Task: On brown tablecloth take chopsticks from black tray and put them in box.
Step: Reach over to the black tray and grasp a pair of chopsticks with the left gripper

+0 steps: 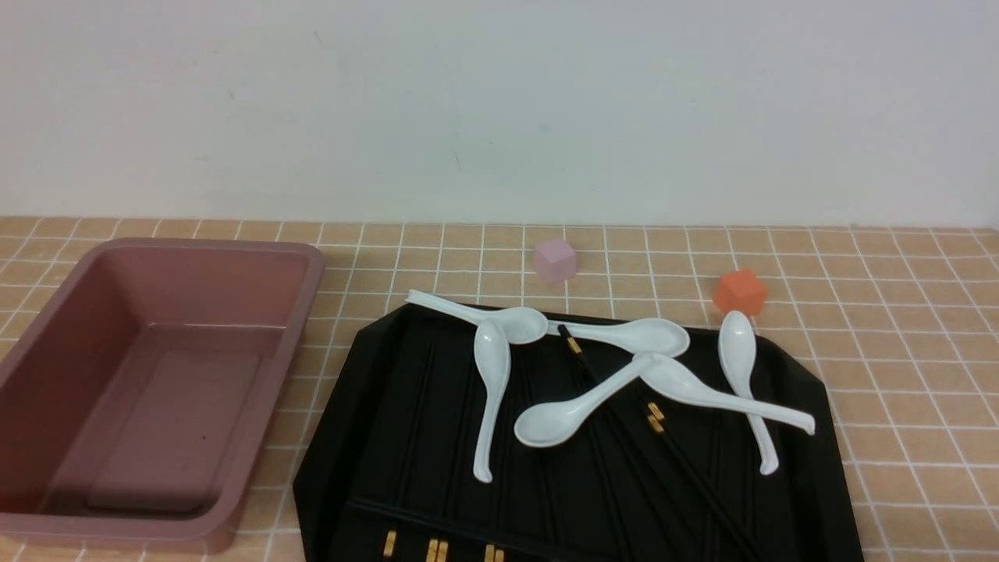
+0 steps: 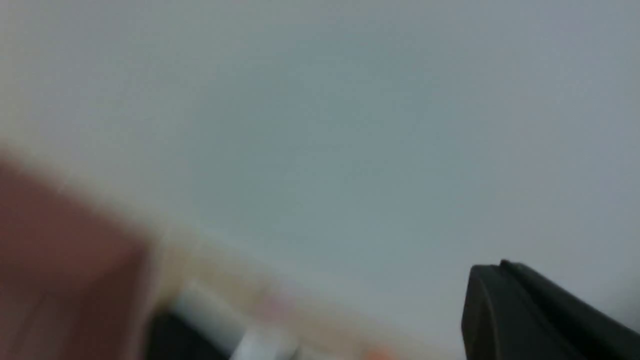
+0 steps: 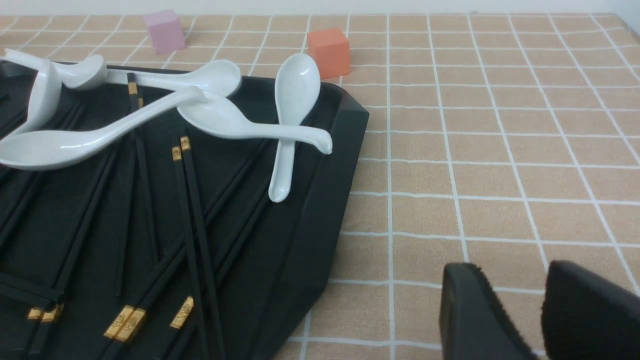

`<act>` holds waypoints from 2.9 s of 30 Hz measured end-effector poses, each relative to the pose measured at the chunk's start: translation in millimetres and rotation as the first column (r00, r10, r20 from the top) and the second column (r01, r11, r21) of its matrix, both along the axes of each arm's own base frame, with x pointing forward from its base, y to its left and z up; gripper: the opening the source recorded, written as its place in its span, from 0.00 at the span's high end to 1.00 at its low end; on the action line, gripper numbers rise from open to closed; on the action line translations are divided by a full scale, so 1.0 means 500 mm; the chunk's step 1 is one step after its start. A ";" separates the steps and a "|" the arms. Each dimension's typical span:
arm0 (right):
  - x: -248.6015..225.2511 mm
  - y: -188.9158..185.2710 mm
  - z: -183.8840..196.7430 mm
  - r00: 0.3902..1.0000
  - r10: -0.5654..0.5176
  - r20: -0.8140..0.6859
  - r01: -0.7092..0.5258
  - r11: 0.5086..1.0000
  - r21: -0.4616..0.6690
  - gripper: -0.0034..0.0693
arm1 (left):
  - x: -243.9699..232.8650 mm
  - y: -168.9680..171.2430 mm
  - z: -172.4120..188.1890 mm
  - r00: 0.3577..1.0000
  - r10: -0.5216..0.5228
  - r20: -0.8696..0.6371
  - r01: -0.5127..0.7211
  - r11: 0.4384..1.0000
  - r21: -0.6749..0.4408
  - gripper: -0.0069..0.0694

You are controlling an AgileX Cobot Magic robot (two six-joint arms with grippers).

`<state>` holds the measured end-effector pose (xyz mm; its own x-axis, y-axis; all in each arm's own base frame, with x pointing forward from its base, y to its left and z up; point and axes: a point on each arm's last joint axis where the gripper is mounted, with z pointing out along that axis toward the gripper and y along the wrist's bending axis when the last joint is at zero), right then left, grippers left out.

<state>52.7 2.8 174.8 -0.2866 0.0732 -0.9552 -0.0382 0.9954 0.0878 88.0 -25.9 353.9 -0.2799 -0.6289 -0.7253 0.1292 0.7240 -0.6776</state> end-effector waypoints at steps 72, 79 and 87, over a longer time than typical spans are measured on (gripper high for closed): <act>0.000 0.000 0.000 1.000 0.000 -0.001 0.000 1.000 0.000 0.62 | 0.351 -0.651 -0.355 0.243 -0.328 -0.913 0.723 -0.567 0.396 0.46; 0.000 0.000 0.000 1.000 0.000 -0.001 0.000 1.000 0.000 0.62 | 0.352 -0.653 -0.370 0.241 -0.318 -0.917 0.739 -0.553 0.386 0.41; 0.000 0.000 0.000 1.000 0.000 -0.001 0.000 1.000 0.000 0.62 | 0.354 -0.656 -0.373 0.246 -0.327 -0.912 0.737 -0.549 0.395 0.37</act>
